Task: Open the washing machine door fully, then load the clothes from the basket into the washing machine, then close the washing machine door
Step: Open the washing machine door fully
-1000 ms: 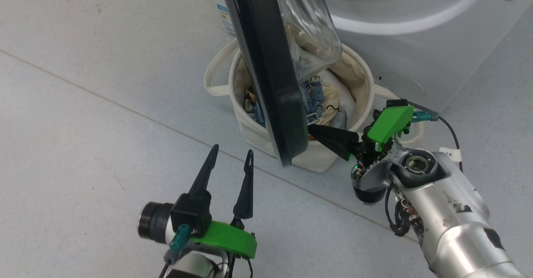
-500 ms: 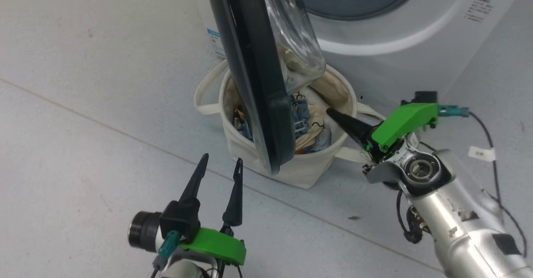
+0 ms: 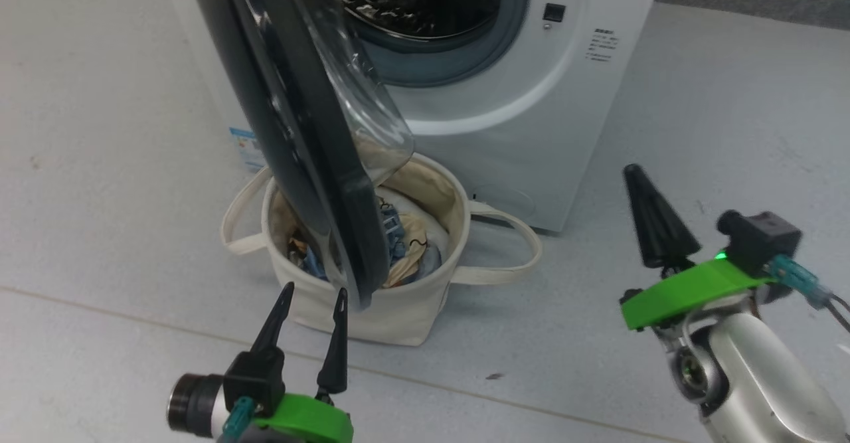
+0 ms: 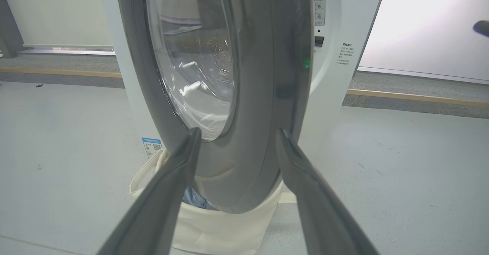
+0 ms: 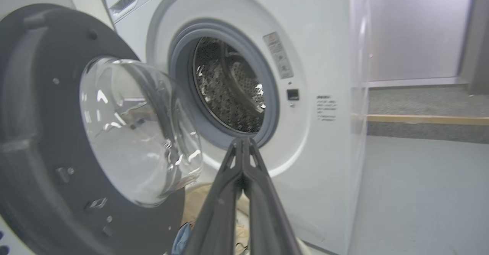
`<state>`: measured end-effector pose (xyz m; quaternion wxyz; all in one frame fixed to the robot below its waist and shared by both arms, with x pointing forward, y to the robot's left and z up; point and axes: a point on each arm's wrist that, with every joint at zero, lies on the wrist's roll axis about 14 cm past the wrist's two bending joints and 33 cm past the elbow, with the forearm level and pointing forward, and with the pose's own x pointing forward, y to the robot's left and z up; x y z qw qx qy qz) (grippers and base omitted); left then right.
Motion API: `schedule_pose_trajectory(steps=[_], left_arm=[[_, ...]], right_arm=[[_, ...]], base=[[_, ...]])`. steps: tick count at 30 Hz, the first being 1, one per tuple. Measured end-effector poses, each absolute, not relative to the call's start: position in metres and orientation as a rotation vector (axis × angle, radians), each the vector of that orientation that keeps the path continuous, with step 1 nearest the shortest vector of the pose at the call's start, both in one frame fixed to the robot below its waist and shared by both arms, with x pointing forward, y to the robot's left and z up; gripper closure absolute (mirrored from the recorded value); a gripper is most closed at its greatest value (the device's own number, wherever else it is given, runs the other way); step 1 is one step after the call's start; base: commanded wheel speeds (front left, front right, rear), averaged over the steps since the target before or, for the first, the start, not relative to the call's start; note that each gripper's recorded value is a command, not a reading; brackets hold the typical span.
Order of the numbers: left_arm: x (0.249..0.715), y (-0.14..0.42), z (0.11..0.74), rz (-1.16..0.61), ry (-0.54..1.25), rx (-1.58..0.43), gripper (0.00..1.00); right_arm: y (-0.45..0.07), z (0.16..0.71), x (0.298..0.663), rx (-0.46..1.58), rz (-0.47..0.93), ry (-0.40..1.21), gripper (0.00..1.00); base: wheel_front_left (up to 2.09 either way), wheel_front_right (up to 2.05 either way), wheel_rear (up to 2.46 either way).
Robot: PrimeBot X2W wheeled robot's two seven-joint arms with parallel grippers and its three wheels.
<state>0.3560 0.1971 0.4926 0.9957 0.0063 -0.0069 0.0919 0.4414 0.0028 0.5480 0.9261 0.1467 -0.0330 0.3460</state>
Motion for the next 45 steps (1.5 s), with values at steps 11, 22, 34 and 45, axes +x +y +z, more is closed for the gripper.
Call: schedule_pose_trajectory(steps=[11, 22, 34, 45], left_arm=[[0.357, 0.179, 0.494, 0.110, -0.026, 0.027, 0.00], [0.361, 0.175, 0.497, 0.085, -0.039, 0.036, 0.00], [0.360, 0.173, 0.504, 0.075, -0.061, 0.031, 0.00], [0.362, 0.170, 0.522, 0.061, -0.117, 0.037, 0.00]], right_arm=[[-0.096, 0.531, 0.391, 0.180, 0.344, -0.130, 0.00], [-0.118, 0.530, 0.386, 0.143, 0.248, -0.143, 0.00], [-0.115, 0.534, 0.383, 0.137, 0.254, -0.153, 0.00], [-0.116, 0.534, 0.383, 0.150, 0.249, -0.152, 0.00]], base=[[0.00, 0.00, 0.00], [0.00, 0.00, 0.00], [0.00, 0.00, 0.00], [0.00, 0.00, 0.00]])
